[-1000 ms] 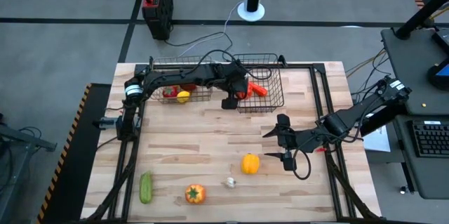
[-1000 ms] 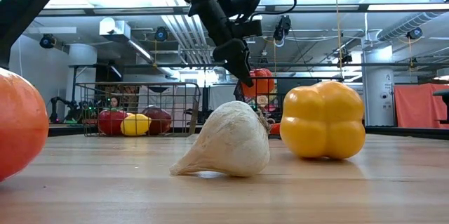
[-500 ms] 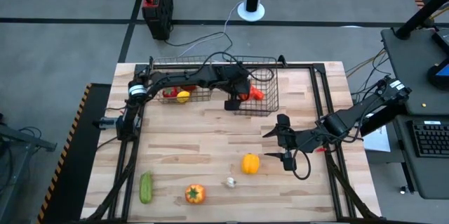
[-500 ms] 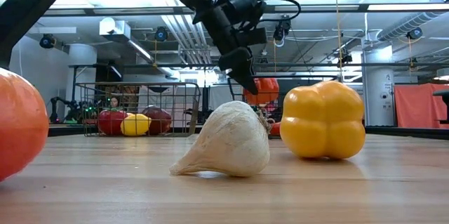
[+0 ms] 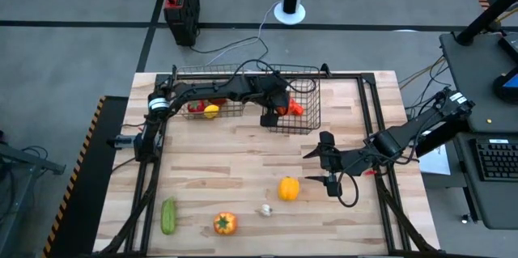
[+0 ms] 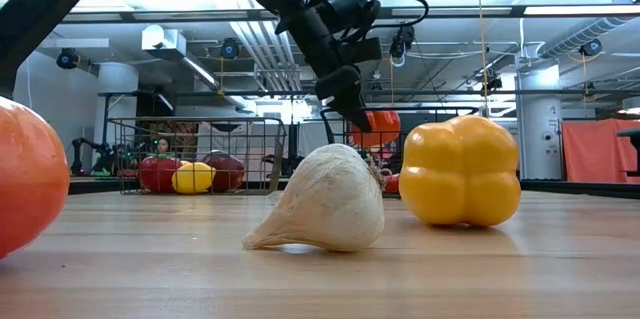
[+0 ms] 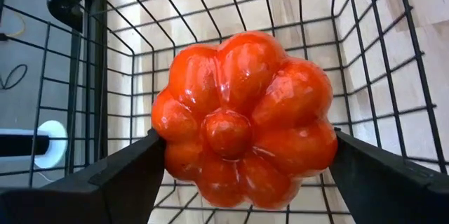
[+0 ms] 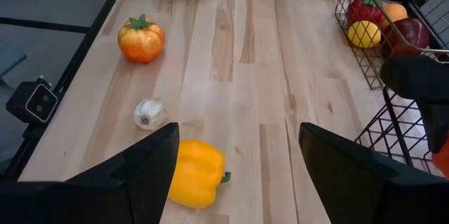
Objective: Sort produce into baskets
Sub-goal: Put the pumpkin into the black wire basket
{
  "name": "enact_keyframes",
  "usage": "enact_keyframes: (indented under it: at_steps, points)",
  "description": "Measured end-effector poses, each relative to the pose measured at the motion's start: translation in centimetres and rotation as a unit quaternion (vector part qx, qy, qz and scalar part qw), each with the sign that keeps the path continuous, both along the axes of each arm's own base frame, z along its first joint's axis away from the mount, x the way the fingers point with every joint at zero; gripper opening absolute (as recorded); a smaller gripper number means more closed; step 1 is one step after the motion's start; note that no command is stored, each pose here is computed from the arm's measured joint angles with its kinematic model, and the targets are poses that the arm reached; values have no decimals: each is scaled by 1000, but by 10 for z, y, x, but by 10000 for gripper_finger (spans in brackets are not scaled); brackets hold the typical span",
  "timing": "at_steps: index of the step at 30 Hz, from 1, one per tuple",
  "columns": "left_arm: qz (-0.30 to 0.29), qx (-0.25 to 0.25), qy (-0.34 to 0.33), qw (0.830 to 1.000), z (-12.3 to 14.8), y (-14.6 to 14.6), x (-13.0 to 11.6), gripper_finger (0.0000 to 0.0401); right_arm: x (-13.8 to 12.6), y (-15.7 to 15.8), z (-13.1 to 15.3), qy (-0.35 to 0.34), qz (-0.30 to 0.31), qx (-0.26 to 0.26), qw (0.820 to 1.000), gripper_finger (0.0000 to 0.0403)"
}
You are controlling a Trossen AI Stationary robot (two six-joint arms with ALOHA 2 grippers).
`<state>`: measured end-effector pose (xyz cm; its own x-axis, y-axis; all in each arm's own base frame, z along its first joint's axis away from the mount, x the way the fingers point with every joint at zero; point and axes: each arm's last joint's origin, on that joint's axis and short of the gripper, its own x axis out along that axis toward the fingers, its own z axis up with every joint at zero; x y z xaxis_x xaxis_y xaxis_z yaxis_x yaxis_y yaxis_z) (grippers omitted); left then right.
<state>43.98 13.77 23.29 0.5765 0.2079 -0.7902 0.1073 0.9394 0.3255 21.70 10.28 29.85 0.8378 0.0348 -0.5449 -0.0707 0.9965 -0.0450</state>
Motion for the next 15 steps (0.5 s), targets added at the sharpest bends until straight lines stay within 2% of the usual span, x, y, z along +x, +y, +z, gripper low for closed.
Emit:
enact_keyframes:
  at_steps: [4,8,12,15]
  points:
    - [-2,4,-11,1000,11,-1,2,349,0,0,0,0,-2,3,1000,288]
    - [-6,11,-24,1000,48,-1,2,349,-2,-2,-10,27,-20,12,999,284]
    - [-18,20,-24,999,80,-2,-2,349,3,-13,-27,46,-100,15,994,261]
    - [-36,26,-28,999,94,-3,-4,349,12,-30,-40,74,-170,16,982,228]
